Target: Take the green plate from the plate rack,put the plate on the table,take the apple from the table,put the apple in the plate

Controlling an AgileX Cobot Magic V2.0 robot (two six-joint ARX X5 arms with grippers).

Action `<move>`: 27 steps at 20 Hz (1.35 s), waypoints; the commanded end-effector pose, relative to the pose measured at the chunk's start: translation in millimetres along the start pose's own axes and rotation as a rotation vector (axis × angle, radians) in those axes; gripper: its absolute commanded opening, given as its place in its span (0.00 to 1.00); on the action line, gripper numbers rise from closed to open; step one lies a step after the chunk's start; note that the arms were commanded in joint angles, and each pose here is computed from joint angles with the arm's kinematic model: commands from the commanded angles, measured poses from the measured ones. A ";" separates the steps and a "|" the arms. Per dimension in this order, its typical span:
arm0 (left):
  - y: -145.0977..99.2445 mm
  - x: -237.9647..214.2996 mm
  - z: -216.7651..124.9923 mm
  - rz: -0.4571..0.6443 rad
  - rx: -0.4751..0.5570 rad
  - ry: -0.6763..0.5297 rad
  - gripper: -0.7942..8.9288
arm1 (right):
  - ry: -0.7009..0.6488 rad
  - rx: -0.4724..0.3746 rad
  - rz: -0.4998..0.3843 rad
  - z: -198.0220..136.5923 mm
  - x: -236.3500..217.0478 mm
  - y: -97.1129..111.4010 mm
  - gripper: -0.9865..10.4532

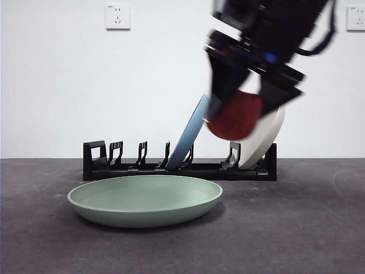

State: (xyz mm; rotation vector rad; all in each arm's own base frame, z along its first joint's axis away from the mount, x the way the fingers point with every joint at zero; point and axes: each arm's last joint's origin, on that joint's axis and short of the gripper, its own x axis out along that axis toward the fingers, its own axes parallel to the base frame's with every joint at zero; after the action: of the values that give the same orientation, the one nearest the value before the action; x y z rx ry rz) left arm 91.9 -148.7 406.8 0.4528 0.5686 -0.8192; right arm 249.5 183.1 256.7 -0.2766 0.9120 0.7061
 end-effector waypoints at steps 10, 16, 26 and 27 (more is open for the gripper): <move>-0.5 -0.7 -2.2 -0.006 -0.001 0.025 0.47 | 0.139 -0.120 0.031 38.2 105.0 36.7 0.07; -0.5 -0.7 -2.3 -0.006 -0.001 0.025 0.47 | 0.178 -0.166 0.023 31.3 118.6 47.7 0.07; -0.5 -0.8 -3.7 -0.005 -0.001 0.040 0.47 | 0.242 -0.179 0.032 20.6 136.0 53.7 0.10; -0.5 -0.8 -3.7 -0.005 -0.001 0.039 0.47 | 0.245 -0.179 0.031 20.4 135.9 53.5 0.17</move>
State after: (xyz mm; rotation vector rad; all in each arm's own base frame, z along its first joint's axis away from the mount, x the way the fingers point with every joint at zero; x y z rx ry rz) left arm 90.5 -146.2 403.6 0.4793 0.6065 -0.8157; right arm 284.0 290.4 177.7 -0.4949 1.0533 0.7862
